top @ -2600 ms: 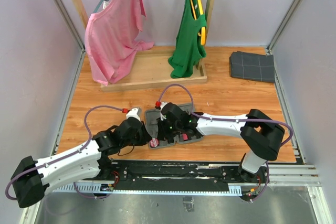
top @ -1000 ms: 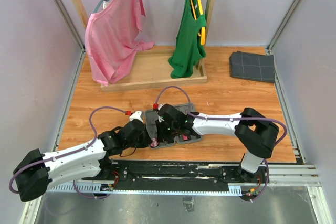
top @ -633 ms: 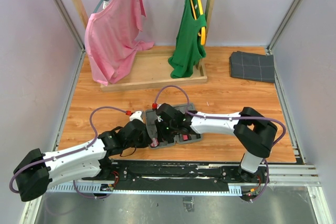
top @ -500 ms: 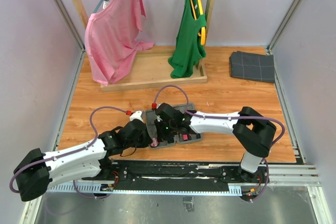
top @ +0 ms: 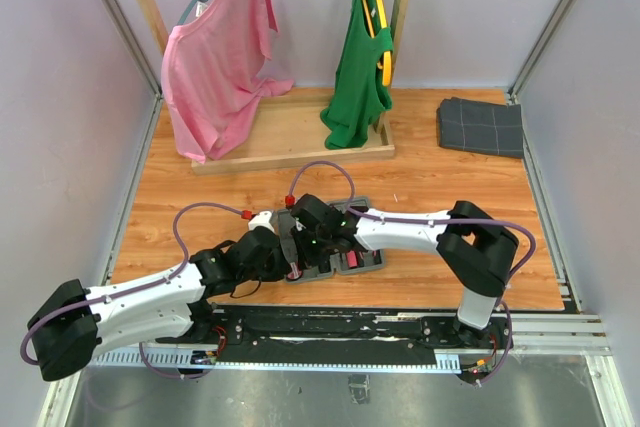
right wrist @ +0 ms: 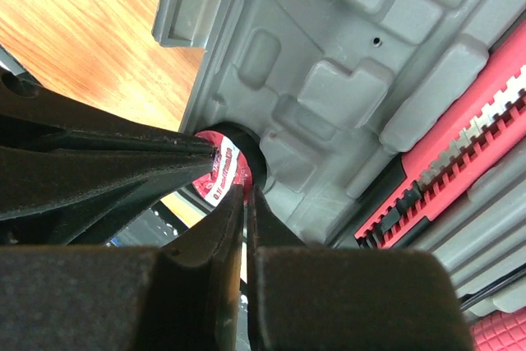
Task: Sort the tools into containers
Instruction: Adjust the engineering item in the storage box.
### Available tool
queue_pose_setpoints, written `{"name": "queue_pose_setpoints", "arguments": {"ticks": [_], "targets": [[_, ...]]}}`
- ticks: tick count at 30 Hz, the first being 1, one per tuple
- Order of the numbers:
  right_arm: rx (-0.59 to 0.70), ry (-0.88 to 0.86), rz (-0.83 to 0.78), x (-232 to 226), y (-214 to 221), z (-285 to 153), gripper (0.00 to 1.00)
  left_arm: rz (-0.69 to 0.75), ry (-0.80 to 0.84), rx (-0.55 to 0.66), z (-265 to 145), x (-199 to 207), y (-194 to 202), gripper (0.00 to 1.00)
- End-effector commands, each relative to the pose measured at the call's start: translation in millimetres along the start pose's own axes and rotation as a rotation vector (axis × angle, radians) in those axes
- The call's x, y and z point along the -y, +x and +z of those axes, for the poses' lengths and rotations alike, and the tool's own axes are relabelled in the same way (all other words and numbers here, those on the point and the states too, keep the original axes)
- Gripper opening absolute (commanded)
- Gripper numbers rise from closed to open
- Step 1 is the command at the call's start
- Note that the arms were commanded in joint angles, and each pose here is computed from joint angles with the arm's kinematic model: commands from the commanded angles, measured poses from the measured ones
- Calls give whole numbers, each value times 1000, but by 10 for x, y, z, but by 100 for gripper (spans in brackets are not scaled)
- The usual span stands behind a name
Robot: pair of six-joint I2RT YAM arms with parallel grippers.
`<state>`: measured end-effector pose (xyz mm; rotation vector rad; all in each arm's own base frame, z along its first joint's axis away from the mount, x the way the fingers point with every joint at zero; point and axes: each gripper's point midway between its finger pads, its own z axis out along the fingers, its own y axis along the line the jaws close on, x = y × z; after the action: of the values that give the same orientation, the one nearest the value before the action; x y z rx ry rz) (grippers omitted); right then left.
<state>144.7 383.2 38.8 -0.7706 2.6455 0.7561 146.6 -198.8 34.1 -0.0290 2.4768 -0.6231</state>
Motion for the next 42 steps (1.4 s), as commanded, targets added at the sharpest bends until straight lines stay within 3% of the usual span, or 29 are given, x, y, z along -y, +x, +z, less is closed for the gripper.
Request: {"name": "queue_pose_setpoints", "arguments": {"ticks": [1,21,33,42], "targets": [[-122,154,-26,352,370,119,3,29,-46,-22,21,-141,101,9],[-223,264,-14,685,752,206,1,23,-55,-34,6,-204,159,8],[-203,269,-4,710,769,205,1,-3,-71,-11,-224,63,-167,7],[-185,259,-1,709,773,205,1,12,-141,-84,-171,52,-105,9]]}}
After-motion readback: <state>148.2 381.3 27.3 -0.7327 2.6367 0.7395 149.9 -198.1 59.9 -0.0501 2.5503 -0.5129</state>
